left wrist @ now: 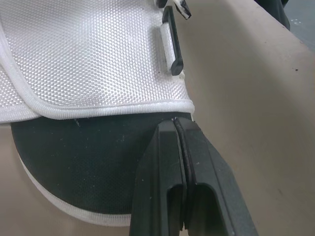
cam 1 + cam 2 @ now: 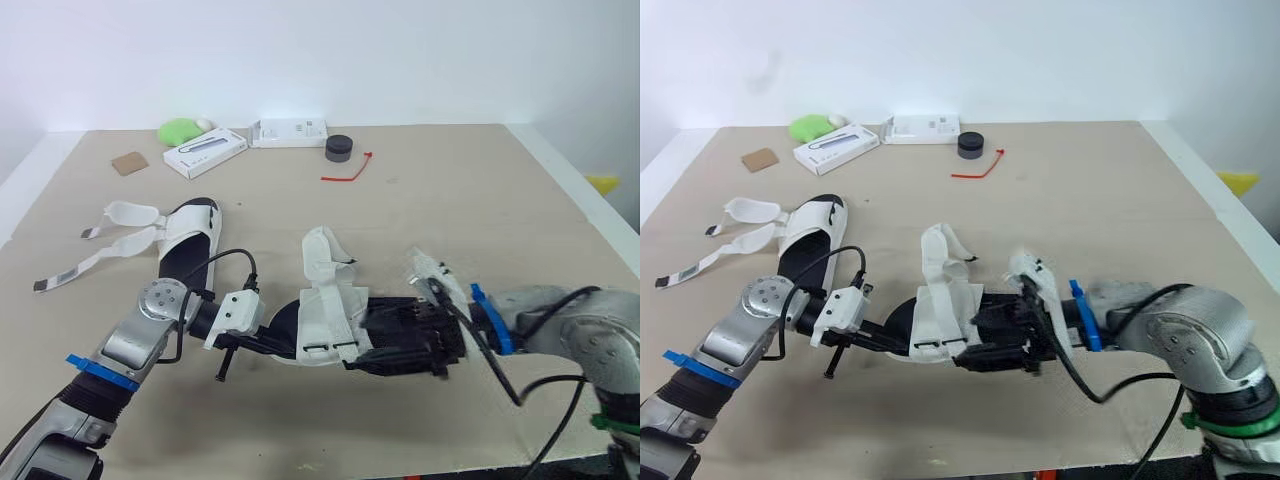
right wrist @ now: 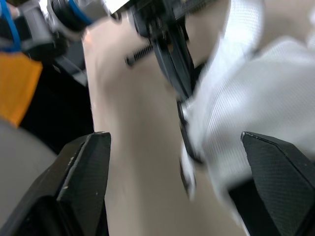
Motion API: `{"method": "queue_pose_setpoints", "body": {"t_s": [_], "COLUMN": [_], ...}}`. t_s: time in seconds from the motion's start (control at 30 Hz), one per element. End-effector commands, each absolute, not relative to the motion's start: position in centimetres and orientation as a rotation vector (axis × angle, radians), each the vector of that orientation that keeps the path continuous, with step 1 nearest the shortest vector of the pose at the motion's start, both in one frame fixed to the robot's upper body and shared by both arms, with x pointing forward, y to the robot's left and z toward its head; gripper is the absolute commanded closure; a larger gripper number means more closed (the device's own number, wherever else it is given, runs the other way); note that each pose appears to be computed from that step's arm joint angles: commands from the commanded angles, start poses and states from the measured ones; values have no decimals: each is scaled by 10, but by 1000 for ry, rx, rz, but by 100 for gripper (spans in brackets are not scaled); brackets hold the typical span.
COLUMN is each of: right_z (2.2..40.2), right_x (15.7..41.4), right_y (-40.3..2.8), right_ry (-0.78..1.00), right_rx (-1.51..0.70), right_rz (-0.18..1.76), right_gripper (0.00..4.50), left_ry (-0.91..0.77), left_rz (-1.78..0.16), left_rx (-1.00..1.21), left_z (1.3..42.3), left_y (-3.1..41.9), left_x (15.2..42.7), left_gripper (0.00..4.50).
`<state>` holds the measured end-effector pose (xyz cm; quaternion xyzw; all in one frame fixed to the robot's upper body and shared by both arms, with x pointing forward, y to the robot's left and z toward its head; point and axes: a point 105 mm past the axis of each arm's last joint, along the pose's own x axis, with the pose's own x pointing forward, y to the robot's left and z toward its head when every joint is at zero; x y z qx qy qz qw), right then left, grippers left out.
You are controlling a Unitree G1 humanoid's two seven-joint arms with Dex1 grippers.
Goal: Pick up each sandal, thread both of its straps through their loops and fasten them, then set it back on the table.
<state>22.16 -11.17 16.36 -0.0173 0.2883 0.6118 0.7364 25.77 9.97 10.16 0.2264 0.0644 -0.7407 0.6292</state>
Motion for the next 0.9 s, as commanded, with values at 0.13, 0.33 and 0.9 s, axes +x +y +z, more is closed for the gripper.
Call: {"method": "queue_pose_setpoints", "body": {"t_s": [0.13, 0.33, 0.9], "right_z": [169, 147, 141], "right_x": [196, 194, 219], "right_y": [-122, -118, -104], "right_ry": [669, 714, 646], "right_rx": [-19, 27, 72], "right_rz": [1488, 1450, 1376], "right_gripper": [17, 17, 17], "left_ry": [229, 222, 211], "left_rz": [-1696, -1699, -1691], "left_rx": [529, 529, 525], "left_z": [89, 89, 93], "left_y": [106, 104, 101], "left_x": [256, 258, 258], "left_gripper": [450, 450, 450]}}
